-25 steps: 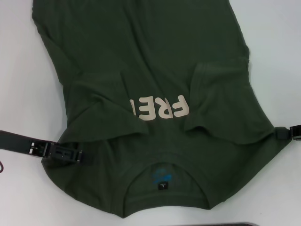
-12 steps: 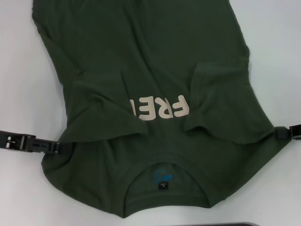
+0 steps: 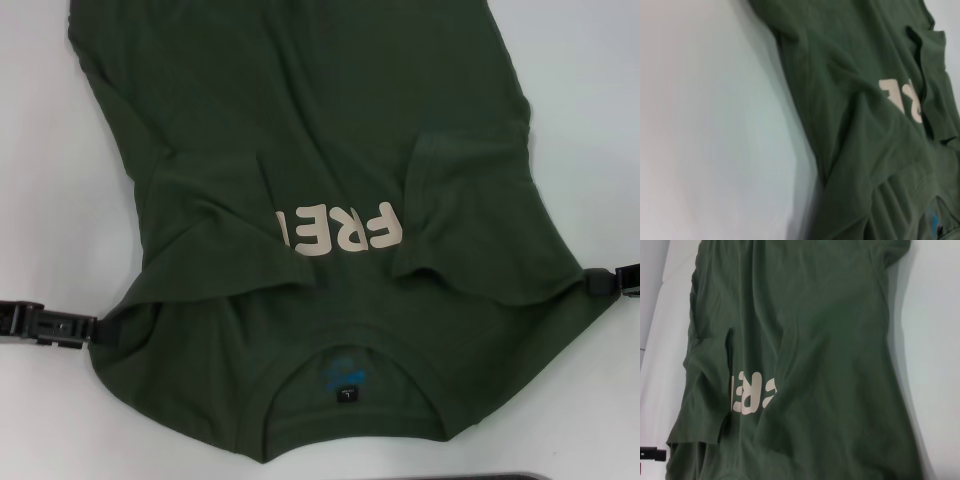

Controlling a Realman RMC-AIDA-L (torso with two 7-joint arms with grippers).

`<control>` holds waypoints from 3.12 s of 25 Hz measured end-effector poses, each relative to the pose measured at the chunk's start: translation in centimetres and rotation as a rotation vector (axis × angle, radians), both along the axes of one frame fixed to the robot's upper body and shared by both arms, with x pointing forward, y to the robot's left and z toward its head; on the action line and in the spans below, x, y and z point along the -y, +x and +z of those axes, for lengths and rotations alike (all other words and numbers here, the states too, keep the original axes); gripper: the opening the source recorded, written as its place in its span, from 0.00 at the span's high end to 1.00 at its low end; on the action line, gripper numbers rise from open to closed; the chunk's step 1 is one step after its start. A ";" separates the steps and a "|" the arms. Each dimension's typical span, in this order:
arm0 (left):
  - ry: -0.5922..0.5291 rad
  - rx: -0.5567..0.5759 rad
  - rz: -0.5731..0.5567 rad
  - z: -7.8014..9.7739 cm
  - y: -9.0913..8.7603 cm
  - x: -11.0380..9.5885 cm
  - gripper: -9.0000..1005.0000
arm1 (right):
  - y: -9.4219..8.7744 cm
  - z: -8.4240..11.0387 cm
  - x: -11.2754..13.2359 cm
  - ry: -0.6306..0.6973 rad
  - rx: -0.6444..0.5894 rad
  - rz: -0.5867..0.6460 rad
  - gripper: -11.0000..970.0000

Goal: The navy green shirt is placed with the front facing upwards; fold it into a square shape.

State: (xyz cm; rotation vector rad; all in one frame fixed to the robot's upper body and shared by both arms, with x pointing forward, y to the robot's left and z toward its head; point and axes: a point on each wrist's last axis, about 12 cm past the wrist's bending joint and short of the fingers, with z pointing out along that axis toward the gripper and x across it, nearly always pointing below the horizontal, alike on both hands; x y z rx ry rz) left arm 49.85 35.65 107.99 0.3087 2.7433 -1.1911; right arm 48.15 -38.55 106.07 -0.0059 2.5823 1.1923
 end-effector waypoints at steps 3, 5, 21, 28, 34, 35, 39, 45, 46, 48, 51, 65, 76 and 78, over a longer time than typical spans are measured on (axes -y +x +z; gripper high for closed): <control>0.009 -0.017 -0.001 -0.3 -0.2 0.1 0.13 | 0.0 0.0 0.0 0.000 -0.001 -0.001 0.95; 0.009 -0.020 -0.004 -0.4 -0.2 0.2 0.13 | 0.0 0.0 0.0 0.000 -0.001 -0.002 0.95; 0.035 -0.027 0.010 -0.7 0.1 0.3 0.13 | 0.2 0.1 -0.1 0.000 0.003 0.000 0.95; 0.047 -0.037 0.021 -0.8 0.2 0.3 0.13 | 0.3 0.2 -0.1 0.001 0.003 0.001 0.95; 0.034 -0.052 -0.009 -1.0 0.5 1.2 0.13 | 0.4 0.3 -0.1 -0.003 0.006 0.000 0.95; 0.029 -0.055 -0.016 -1.1 0.5 1.5 0.13 | 0.5 0.3 -0.1 -0.003 0.007 0.001 0.95; 0.016 -0.050 -0.043 -1.1 0.9 2.6 0.13 | 0.5 0.4 -0.1 -0.002 0.008 0.004 0.95; -0.014 -0.032 -0.081 -0.9 1.7 4.4 0.13 | 0.5 0.4 0.0 -0.005 0.010 0.003 0.95; -0.020 -0.026 -0.089 -0.8 1.9 4.7 0.13 | 0.5 0.4 0.0 -0.005 0.010 0.002 0.95; -0.036 -0.013 -0.110 -0.6 2.1 5.4 0.13 | 0.5 0.4 0.0 -0.005 0.009 0.002 0.95; -0.068 0.009 -0.136 -0.2 2.6 6.4 0.13 | 0.5 0.4 0.0 -0.005 0.009 0.002 0.95; -0.213 0.055 -0.213 1.3 3.4 9.9 0.14 | 0.6 0.3 -0.1 -0.002 0.007 0.001 0.95; -0.225 0.137 -0.127 2.2 3.8 7.4 0.14 | 1.0 0.4 -0.3 -0.007 0.015 0.004 0.95; -0.210 0.147 -0.097 2.2 3.9 6.6 0.14 | 1.0 0.4 -0.3 -0.007 0.016 0.004 0.95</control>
